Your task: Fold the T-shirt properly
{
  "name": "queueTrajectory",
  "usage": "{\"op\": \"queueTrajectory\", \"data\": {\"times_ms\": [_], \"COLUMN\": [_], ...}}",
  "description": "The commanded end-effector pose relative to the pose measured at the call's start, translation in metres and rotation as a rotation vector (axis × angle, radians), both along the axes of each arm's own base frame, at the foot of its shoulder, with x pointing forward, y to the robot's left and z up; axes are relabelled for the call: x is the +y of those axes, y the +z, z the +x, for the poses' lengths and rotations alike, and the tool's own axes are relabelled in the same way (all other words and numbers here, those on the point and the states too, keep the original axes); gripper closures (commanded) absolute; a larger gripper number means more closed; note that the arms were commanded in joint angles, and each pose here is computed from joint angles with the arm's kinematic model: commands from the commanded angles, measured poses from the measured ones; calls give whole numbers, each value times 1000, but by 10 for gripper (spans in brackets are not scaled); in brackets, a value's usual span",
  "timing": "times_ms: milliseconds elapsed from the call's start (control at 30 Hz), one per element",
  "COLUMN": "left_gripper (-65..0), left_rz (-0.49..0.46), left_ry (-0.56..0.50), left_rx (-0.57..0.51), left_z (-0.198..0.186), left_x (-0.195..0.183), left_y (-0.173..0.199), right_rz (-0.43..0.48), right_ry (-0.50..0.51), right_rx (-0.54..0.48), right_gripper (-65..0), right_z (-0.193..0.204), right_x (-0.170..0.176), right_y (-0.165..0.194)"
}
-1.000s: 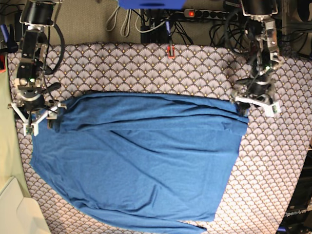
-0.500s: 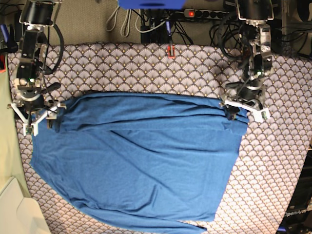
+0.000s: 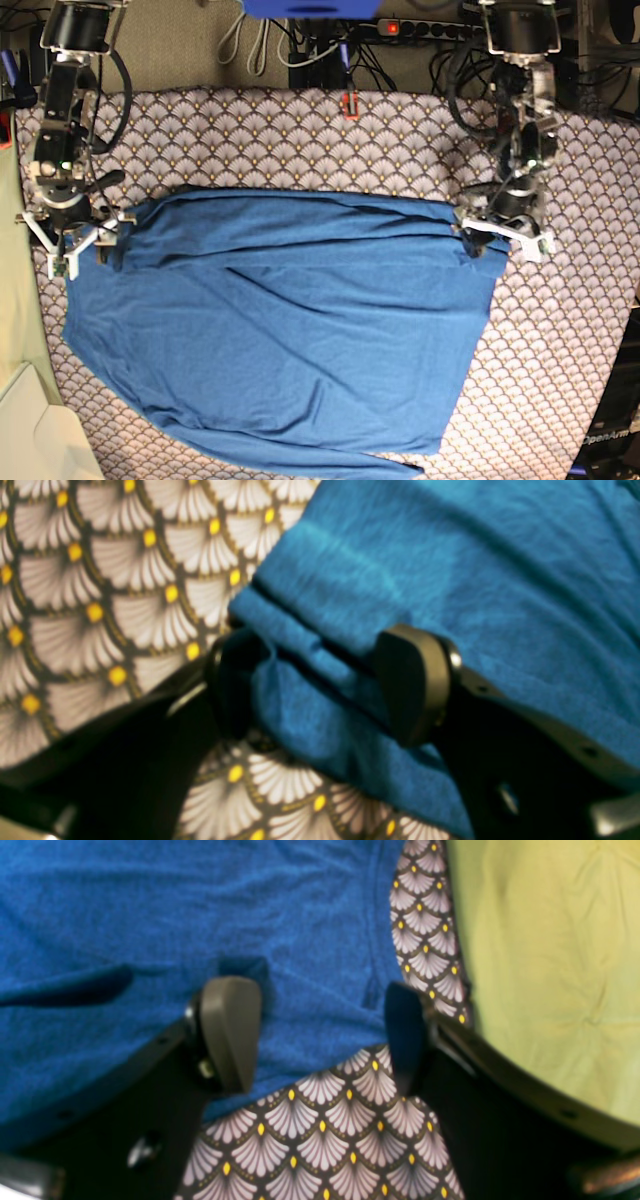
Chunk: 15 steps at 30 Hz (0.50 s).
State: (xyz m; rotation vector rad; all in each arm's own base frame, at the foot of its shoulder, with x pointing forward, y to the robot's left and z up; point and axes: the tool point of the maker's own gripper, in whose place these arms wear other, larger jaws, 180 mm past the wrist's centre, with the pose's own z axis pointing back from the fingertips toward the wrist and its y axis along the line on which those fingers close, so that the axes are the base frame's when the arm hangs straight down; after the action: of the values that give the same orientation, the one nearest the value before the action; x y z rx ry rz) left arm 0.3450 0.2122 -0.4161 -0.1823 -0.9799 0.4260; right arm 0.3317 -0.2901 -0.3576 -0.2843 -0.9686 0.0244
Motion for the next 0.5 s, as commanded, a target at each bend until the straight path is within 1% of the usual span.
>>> {"op": "queueTrajectory", "data": {"times_ms": [0,467], "left_gripper": [-399,-388], "left_rz": [2,9], "left_ry": [-9,-8], "left_rx": [-35,-24], "left_z": [11,8], "left_x": [0,5], "left_y": [12,10], "right_rz": [-22,-26], "right_ry": [2,0], "right_rx": [-53,-58], "right_gripper": [-404,-404], "right_z": [8,9], "right_x": [-5,-7], "right_y": [17,19]}}
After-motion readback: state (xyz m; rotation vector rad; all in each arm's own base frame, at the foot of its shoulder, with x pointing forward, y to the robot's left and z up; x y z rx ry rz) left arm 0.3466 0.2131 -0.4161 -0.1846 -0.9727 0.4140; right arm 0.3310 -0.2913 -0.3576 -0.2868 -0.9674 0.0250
